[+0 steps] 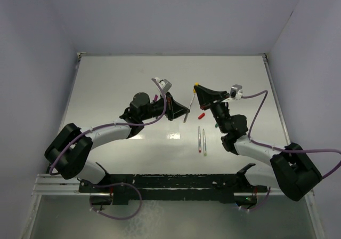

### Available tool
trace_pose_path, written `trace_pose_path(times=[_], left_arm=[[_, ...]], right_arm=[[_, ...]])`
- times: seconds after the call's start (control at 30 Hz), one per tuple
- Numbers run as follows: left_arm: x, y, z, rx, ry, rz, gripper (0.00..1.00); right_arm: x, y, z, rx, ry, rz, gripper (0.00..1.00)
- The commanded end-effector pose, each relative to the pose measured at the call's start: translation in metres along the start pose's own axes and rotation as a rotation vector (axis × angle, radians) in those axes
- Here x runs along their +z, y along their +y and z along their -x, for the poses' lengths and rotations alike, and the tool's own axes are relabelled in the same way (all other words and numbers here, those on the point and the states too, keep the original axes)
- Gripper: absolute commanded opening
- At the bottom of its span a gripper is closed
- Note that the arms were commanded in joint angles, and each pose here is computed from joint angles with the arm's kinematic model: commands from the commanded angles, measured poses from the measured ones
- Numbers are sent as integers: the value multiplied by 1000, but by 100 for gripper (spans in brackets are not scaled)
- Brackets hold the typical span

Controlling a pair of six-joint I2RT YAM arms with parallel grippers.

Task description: Insert the pens into the pen caps

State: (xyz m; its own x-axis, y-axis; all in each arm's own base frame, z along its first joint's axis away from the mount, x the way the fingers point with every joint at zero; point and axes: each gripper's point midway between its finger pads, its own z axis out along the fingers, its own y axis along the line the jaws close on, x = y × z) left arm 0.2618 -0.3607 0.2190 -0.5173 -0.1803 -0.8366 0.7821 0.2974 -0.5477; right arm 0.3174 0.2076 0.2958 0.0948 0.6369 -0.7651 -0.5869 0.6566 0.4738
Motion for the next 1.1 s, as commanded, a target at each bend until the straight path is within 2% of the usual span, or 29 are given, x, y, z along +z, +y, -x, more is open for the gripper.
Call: trace_pose_path(times=[0.0, 0.77, 1.07], left_arm=[[2, -25, 33, 62, -87, -73, 0], [-1, -26, 35, 67, -103, -71, 0], [0, -24, 39, 73, -131, -63, 0]], right_arm=[[2, 13, 20, 14, -71, 47, 0], [-2, 9, 14, 22, -56, 32, 0], [-3, 16, 4, 80, -14, 69, 0]])
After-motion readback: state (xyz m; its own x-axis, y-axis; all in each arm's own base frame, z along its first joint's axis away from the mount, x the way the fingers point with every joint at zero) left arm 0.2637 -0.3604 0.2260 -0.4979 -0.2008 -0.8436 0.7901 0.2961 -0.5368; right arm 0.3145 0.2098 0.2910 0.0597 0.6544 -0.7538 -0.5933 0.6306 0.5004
